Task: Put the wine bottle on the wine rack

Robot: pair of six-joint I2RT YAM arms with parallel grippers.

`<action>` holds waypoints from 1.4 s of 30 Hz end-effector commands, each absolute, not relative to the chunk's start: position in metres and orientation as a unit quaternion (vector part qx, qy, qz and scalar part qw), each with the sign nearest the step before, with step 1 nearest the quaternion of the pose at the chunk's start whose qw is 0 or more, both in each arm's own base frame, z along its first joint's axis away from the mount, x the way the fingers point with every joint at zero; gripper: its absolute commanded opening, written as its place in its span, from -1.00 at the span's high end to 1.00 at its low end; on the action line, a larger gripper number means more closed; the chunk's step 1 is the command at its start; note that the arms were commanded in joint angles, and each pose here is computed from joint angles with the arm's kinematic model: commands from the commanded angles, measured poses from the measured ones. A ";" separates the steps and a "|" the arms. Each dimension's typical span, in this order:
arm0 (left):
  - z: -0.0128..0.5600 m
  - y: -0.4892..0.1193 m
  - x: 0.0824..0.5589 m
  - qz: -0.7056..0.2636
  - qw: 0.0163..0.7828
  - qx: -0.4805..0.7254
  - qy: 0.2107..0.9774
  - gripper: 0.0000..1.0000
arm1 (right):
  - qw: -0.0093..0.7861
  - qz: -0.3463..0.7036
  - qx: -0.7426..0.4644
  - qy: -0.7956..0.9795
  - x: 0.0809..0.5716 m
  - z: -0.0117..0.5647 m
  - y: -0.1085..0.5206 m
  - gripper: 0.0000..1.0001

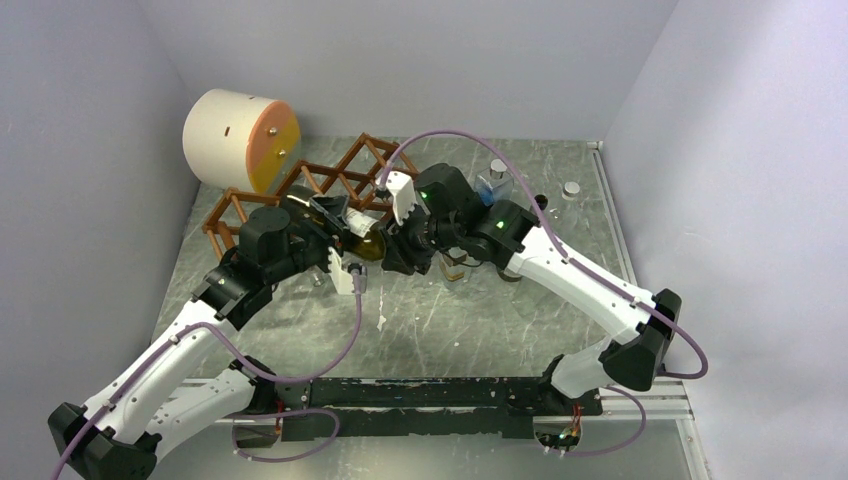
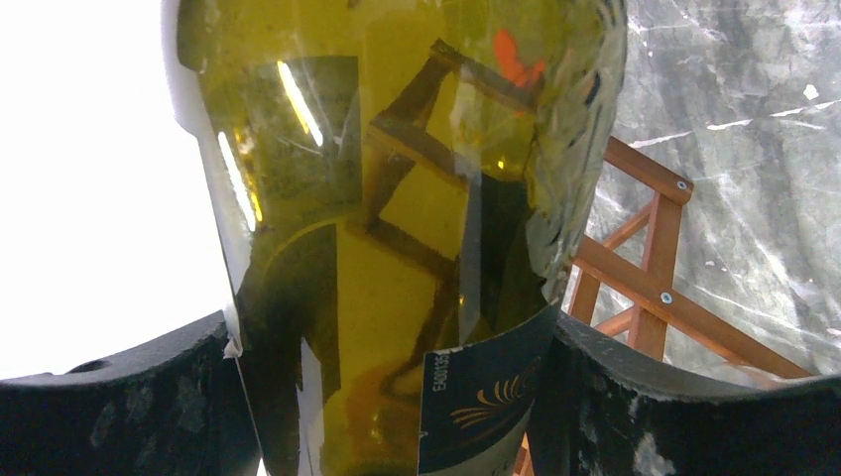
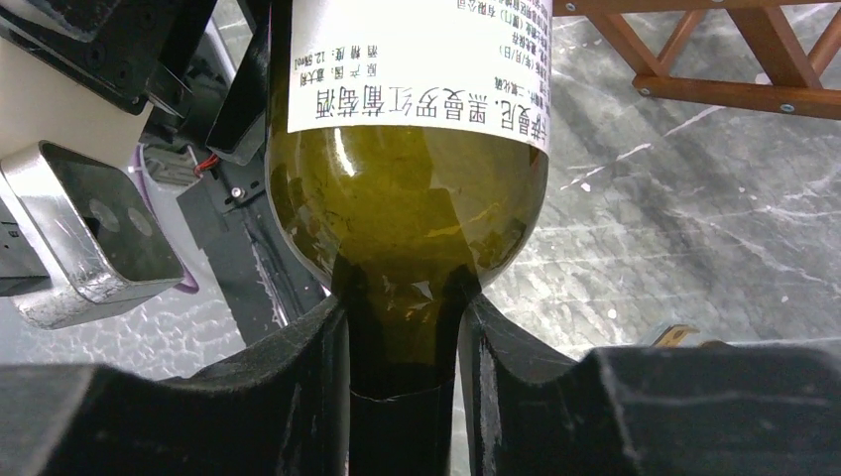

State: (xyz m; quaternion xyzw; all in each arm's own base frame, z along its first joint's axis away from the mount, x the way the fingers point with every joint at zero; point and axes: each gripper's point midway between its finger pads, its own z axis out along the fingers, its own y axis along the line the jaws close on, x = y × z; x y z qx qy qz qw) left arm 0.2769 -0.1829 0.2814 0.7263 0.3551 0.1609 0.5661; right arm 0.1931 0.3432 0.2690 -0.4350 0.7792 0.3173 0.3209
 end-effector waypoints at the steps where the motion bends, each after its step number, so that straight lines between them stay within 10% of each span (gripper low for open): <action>1: 0.335 -0.192 0.275 0.180 0.635 0.684 0.311 0.86 | 0.340 0.310 -0.425 0.780 0.204 0.275 0.349 0.25; 8: 0.338 -0.193 0.270 0.168 0.645 0.678 0.310 0.80 | 0.345 0.312 -0.420 0.779 0.208 0.273 0.354 0.98; 11: 0.336 -0.191 0.270 0.170 0.646 0.676 0.312 0.58 | 0.359 0.312 -0.412 0.777 0.211 0.279 0.353 1.00; 15: 0.330 -0.190 0.269 0.170 0.648 0.673 0.314 -0.26 | 0.386 0.314 -0.398 0.770 0.214 0.293 0.350 1.00; 16: 0.327 -0.190 0.269 0.170 0.647 0.673 0.315 -0.99 | 0.393 0.315 -0.394 0.769 0.215 0.297 0.350 1.00; 42: 0.348 -0.205 0.227 -0.014 0.694 0.615 0.373 -0.89 | 0.457 0.286 -0.322 0.778 0.215 0.318 0.305 1.00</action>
